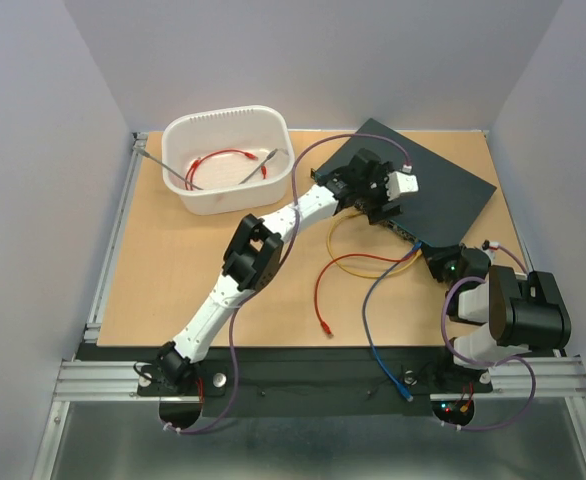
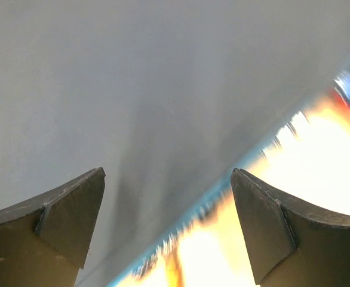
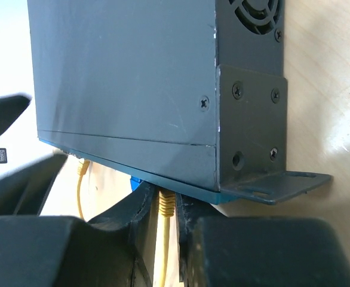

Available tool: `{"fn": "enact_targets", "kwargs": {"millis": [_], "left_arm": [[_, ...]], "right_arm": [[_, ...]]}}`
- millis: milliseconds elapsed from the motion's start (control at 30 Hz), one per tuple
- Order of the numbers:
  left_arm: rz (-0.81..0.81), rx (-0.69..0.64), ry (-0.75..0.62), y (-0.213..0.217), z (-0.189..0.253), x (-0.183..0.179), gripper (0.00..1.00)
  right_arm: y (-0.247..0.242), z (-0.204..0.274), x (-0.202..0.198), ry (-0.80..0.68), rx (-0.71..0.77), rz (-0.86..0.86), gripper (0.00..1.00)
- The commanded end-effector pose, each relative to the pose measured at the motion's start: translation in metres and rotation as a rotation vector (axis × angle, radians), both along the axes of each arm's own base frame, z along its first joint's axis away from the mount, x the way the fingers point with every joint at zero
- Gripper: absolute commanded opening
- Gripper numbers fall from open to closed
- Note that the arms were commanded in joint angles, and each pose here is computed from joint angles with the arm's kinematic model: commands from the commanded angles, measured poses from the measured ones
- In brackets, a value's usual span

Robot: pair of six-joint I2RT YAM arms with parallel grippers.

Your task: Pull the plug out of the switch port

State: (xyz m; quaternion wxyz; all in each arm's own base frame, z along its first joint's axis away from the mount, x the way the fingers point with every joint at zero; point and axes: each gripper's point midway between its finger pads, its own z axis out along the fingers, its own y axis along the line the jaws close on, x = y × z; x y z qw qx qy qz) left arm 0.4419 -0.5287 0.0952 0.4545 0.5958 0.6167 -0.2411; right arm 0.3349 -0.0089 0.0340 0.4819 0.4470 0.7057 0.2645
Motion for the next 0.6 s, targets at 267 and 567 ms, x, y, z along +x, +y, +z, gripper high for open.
{"fn": "enact_targets", "kwargs": {"millis": [267,567], "left_arm": [[-0.273,0.322,-0.405,0.031,0.034,-0.013,0.99],[-0.227,0.35,-0.458,0.018,0.006,0.012,0.93]], "right_arm": [[-0.009,0.014,0.004,-0.066,-0.045,-0.025,0.0],[-0.005,0.015,0.0,-0.058,-0.038,-0.008,0.0]]}}
